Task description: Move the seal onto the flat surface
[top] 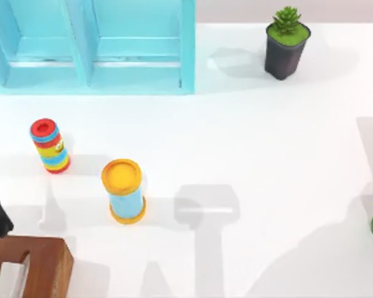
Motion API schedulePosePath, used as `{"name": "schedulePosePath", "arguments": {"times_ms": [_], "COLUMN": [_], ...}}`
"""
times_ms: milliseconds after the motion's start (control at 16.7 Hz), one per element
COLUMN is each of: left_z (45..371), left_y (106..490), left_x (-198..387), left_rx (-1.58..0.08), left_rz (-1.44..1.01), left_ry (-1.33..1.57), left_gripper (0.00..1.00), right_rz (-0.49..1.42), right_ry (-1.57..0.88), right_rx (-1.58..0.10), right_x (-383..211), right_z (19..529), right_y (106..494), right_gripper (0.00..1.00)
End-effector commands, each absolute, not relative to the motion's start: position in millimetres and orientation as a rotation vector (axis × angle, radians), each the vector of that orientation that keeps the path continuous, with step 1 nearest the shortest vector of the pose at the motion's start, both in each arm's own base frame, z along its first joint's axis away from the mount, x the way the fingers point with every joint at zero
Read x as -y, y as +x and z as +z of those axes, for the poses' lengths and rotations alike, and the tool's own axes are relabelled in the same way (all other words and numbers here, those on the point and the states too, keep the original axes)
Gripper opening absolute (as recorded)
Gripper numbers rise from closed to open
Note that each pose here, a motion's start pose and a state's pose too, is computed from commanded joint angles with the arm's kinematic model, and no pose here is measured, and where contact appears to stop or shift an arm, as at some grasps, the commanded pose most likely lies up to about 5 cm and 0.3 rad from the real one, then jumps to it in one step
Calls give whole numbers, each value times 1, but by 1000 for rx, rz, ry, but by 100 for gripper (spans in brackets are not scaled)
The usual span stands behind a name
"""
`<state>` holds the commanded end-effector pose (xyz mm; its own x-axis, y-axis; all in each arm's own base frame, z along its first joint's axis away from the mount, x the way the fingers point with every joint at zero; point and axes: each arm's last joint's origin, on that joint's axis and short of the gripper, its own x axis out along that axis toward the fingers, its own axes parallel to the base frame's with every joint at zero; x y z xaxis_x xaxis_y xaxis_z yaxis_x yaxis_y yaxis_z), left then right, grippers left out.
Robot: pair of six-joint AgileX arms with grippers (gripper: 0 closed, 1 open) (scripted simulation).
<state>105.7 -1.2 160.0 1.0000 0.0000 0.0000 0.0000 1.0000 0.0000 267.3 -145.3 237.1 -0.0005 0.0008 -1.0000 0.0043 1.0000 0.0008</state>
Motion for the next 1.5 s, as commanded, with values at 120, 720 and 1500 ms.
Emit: {"name": "schedulePosePath", "arguments": {"times_ms": [120, 720, 1500], "left_z": [160, 160, 160], "left_y": [106, 106, 106], "left_x": [1, 1, 1], "left_rx": [0, 0, 0], "left_rz": [0, 0, 0], "left_ry": [0, 0, 0], "left_gripper": [100, 100, 100], "right_rz": [-3, -5, -5], "right_ry": [7, 4, 4], "right_rx": [-1575, -1570, -1570], "right_x": [146, 146, 146], "right_z": [221, 142, 142], "right_y": [269, 267, 267], "right_gripper": [100, 100, 17]}}
